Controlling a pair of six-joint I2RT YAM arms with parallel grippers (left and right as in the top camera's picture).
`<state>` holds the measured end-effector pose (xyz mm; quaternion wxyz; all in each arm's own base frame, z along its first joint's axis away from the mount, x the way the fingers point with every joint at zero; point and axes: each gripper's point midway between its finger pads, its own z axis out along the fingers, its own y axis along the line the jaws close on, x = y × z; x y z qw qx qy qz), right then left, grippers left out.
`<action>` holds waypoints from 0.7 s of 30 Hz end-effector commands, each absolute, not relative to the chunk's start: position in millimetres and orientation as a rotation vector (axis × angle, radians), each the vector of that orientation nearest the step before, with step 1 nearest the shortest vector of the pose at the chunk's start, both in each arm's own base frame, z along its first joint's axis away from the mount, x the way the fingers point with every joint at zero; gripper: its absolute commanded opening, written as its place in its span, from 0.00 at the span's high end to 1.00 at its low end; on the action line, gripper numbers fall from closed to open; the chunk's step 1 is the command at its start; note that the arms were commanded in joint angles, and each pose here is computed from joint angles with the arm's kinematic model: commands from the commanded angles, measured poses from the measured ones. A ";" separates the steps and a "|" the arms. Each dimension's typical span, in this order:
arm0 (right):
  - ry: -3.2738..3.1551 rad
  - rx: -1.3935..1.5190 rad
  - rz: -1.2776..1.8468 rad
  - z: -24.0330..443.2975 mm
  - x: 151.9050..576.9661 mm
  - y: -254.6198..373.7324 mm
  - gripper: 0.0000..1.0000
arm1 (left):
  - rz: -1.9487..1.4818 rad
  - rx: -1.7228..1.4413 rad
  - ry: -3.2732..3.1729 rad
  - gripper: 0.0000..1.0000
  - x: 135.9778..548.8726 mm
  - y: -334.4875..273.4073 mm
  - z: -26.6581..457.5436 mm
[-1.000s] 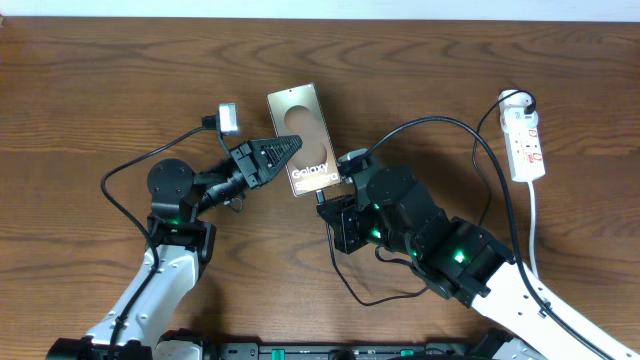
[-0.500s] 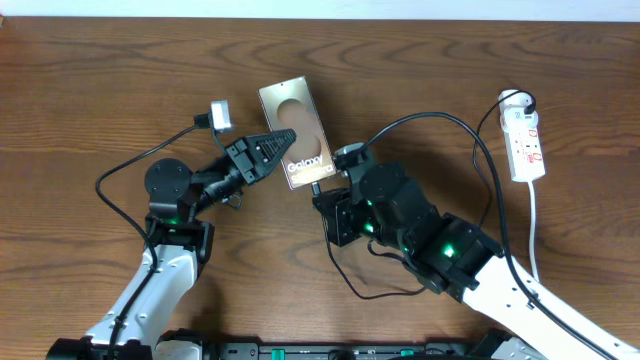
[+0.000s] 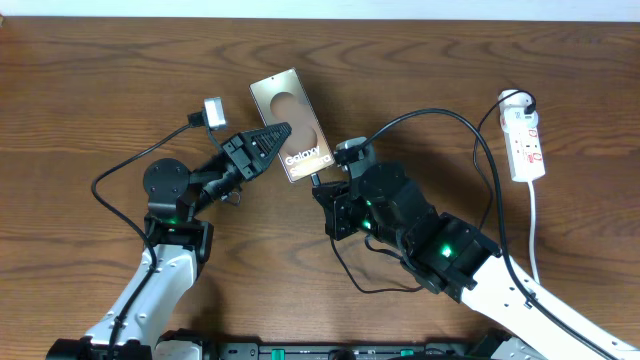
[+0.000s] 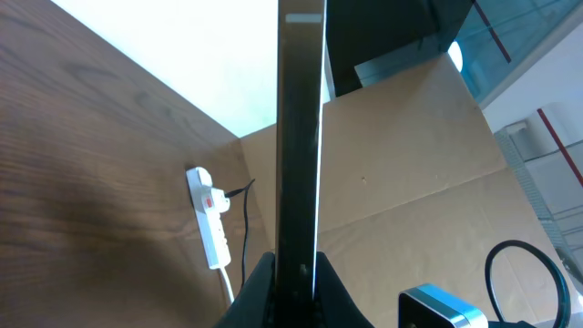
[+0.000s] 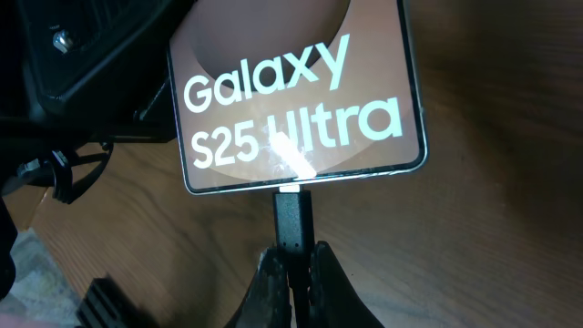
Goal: Plug charger to phone and switch on socket
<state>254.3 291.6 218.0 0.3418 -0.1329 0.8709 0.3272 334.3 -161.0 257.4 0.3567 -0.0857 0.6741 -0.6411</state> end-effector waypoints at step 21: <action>2.095 -0.392 0.908 253.6 264.0 308.8 0.99 | -1.777 0.053 1.807 0.93 298.8 -185.7 265.0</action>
